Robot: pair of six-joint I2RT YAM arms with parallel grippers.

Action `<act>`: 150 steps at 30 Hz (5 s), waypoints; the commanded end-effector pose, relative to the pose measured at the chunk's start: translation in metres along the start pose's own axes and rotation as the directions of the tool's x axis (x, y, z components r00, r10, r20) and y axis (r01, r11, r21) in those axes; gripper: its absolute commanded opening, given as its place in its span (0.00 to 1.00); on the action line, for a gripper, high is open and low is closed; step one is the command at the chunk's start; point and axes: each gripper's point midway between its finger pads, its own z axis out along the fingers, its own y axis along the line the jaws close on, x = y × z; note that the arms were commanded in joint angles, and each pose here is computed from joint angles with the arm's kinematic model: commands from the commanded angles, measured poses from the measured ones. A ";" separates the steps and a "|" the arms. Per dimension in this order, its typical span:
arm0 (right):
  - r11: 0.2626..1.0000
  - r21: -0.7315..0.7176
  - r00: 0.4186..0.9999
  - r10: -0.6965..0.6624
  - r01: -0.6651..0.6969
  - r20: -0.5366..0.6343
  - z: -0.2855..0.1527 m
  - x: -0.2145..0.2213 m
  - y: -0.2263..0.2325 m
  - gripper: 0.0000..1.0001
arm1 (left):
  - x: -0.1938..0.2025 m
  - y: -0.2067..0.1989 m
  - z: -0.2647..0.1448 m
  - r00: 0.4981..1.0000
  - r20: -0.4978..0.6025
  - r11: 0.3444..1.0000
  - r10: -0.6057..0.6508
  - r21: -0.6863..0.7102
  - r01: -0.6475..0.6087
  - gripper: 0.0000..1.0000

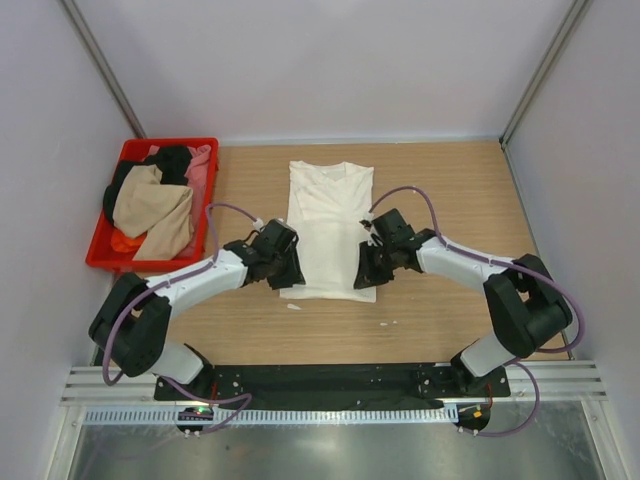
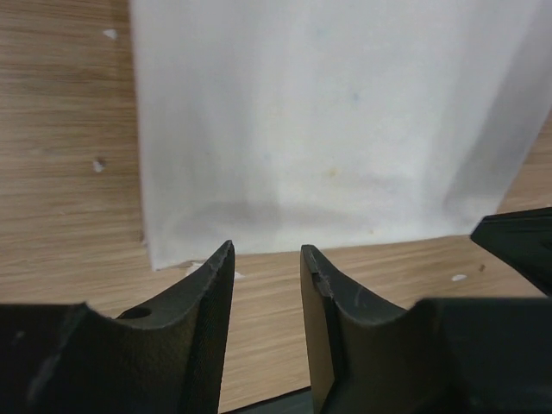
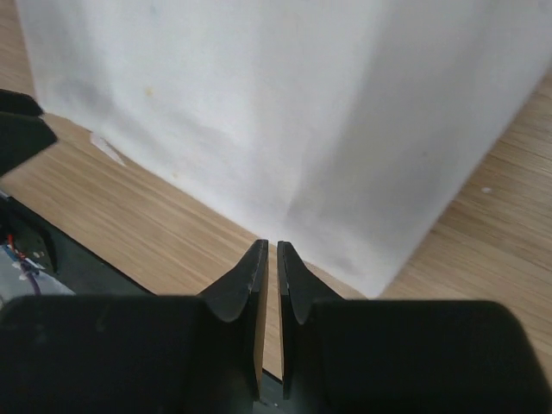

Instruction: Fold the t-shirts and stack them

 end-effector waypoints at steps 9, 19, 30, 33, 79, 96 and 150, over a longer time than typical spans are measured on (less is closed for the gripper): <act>0.996 -0.084 1.000 -0.022 0.023 0.007 0.029 -0.008 0.027 0.15 | 0.026 0.006 0.022 0.996 -0.075 0.998 -0.053 -0.026 0.051 0.36; 0.998 0.036 0.999 -0.047 0.047 0.000 0.023 -0.005 0.003 0.15 | 0.029 0.046 0.014 0.997 -0.062 0.974 -0.049 -0.223 0.034 0.36; 0.973 0.088 0.954 0.187 -0.213 0.235 -0.030 -0.013 -0.001 0.45 | -0.007 0.018 -0.038 0.998 -0.013 0.997 -0.063 -0.049 0.062 0.54; 0.952 0.080 0.923 0.264 -0.296 0.279 -0.030 -0.009 -0.008 0.47 | 0.000 0.030 -0.026 0.991 -0.051 0.993 -0.121 -0.005 0.121 0.55; 0.918 0.076 0.883 0.349 -0.390 0.313 -0.014 0.030 -0.042 0.01 | 0.024 0.061 0.004 0.971 -0.109 0.977 -0.213 -0.031 0.211 0.00; 0.900 0.056 0.861 0.394 -0.432 0.321 -0.011 0.044 -0.034 0.42 | 0.046 0.062 0.008 0.970 -0.127 0.979 -0.205 -0.031 0.203 0.00; 0.970 0.120 0.790 0.095 -0.210 0.606 -0.111 -0.025 0.021 0.01 | -0.047 0.009 -0.076 0.978 0.099 0.982 -0.185 0.060 0.179 0.00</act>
